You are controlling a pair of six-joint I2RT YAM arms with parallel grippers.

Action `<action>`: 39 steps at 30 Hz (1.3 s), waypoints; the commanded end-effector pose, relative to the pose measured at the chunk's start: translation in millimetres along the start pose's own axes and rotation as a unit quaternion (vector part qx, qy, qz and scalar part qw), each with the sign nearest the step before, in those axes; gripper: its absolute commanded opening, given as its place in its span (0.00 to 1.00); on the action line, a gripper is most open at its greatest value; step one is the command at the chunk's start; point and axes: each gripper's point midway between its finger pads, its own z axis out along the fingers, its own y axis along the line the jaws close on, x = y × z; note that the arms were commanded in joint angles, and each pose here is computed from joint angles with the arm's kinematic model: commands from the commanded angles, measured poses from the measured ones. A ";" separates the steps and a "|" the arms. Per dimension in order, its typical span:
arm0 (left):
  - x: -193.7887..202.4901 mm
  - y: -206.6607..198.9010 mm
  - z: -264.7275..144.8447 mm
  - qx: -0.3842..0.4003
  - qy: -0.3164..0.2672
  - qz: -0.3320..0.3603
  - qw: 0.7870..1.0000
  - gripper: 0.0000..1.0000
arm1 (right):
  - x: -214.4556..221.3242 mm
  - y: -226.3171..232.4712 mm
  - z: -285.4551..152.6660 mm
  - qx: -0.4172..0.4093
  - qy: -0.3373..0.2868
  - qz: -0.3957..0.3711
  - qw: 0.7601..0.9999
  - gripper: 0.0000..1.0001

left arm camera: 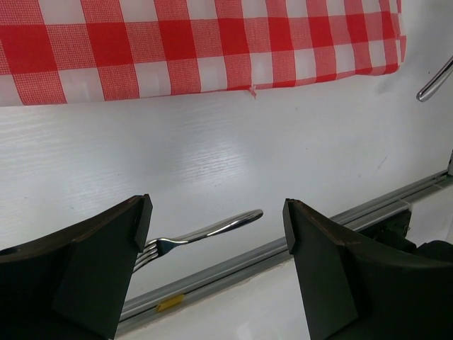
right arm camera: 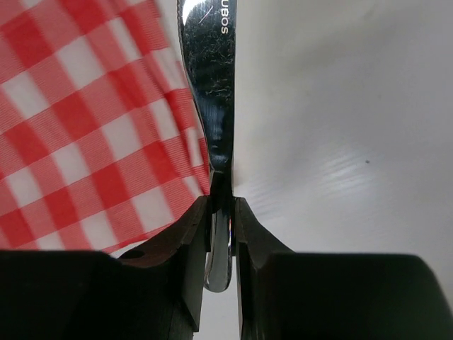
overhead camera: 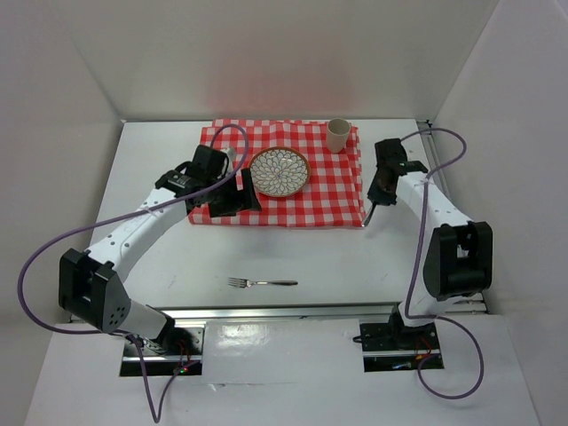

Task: Set the dinner table for one person

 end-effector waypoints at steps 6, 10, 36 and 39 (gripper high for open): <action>-14.0 -2.3 -11.4 -0.008 -0.025 0.007 1.000 0.93 | -2.8 75.1 -9.2 -0.048 0.011 -0.124 0.991 0.02; -16.0 2.0 -14.8 -0.014 -0.030 0.008 0.999 0.93 | -2.3 97.2 8.8 -0.056 0.027 -0.155 0.986 0.02; -19.5 15.9 -20.9 -0.035 -0.040 -0.003 0.999 0.93 | 13.6 138.2 83.5 -0.065 0.052 -0.247 0.965 0.02; -20.4 17.2 -20.9 -0.039 -0.042 -0.003 0.998 0.93 | 16.0 137.0 86.8 -0.063 0.055 -0.253 0.964 0.02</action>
